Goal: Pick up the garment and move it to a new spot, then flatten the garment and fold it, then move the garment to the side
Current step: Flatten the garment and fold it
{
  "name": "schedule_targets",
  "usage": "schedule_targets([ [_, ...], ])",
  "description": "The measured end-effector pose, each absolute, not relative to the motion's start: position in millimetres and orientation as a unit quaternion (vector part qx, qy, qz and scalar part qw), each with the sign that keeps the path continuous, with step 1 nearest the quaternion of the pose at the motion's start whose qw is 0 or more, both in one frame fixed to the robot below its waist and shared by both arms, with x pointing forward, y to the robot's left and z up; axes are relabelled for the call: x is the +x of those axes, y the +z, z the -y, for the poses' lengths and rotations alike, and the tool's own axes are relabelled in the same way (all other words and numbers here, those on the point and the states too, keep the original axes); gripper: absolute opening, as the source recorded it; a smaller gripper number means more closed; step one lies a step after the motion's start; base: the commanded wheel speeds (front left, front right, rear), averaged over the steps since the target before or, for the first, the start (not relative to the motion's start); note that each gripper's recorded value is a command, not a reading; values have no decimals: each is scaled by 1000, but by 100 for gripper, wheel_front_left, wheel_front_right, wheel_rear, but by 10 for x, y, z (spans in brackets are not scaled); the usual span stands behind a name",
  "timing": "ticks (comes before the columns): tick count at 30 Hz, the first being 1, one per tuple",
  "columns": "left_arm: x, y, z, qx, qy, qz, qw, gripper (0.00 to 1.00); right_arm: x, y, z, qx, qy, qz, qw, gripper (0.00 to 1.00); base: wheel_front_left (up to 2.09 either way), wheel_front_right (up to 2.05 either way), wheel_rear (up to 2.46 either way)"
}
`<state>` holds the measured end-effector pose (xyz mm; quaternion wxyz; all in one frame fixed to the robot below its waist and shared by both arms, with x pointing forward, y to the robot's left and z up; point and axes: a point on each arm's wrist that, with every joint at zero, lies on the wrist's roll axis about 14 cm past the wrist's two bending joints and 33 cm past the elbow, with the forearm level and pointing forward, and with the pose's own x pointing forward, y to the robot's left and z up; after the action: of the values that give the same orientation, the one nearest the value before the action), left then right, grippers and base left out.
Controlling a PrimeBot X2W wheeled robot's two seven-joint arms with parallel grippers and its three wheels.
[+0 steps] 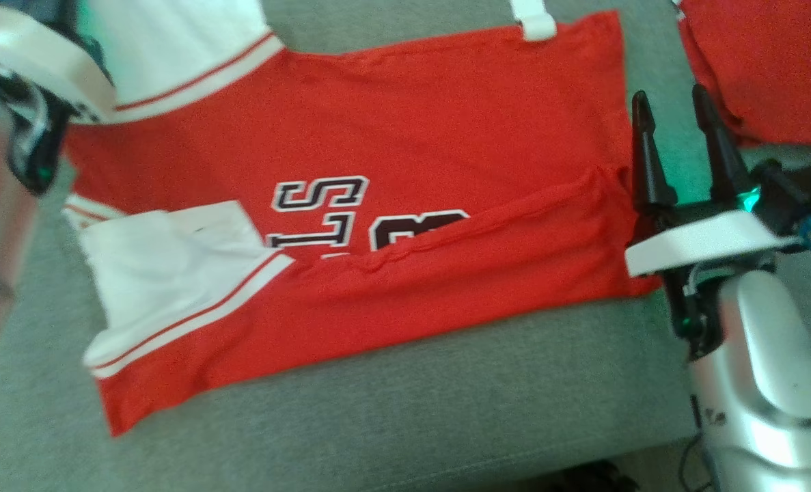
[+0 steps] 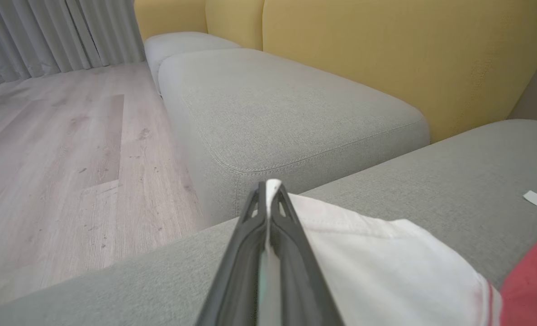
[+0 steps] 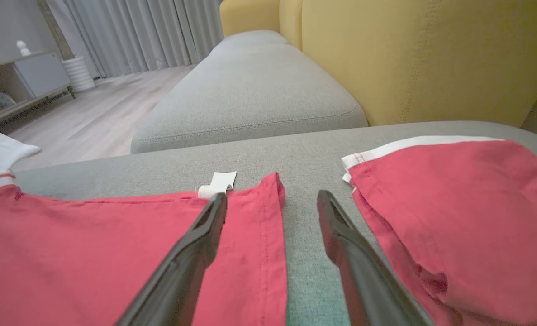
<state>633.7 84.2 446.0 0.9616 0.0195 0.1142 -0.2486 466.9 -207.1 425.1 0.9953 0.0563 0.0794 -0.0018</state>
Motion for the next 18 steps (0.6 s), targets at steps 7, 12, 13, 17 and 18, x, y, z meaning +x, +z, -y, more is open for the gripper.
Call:
schedule_targets([
  [7, 5795, 4646, -994, 33, -258, -84, 962, 0, 5039, 4447, 1885, 9, 31, -131, 991, 100, 0, 0, 0],
  [12, 5469, 4783, -1026, 31, -260, -69, 963, 0, 5152, 4300, 1930, -12, 32, -195, 980, 100, 0, 0, 0],
  [13, 5418, 4803, -1041, 32, -259, -69, 963, 0, 5171, 4254, 1943, -15, 31, -208, 978, 100, 0, 0, 0],
  [17, 5256, 4846, -1062, 34, -261, -69, 962, 0, 5278, 4095, 1967, -21, 28, -249, 968, 100, 0, 0, 0],
  [18, 5230, 4846, -1061, 33, -261, -70, 962, 0, 5302, 4051, 1987, -30, 27, -259, 965, 100, 0, 0, 0],
])
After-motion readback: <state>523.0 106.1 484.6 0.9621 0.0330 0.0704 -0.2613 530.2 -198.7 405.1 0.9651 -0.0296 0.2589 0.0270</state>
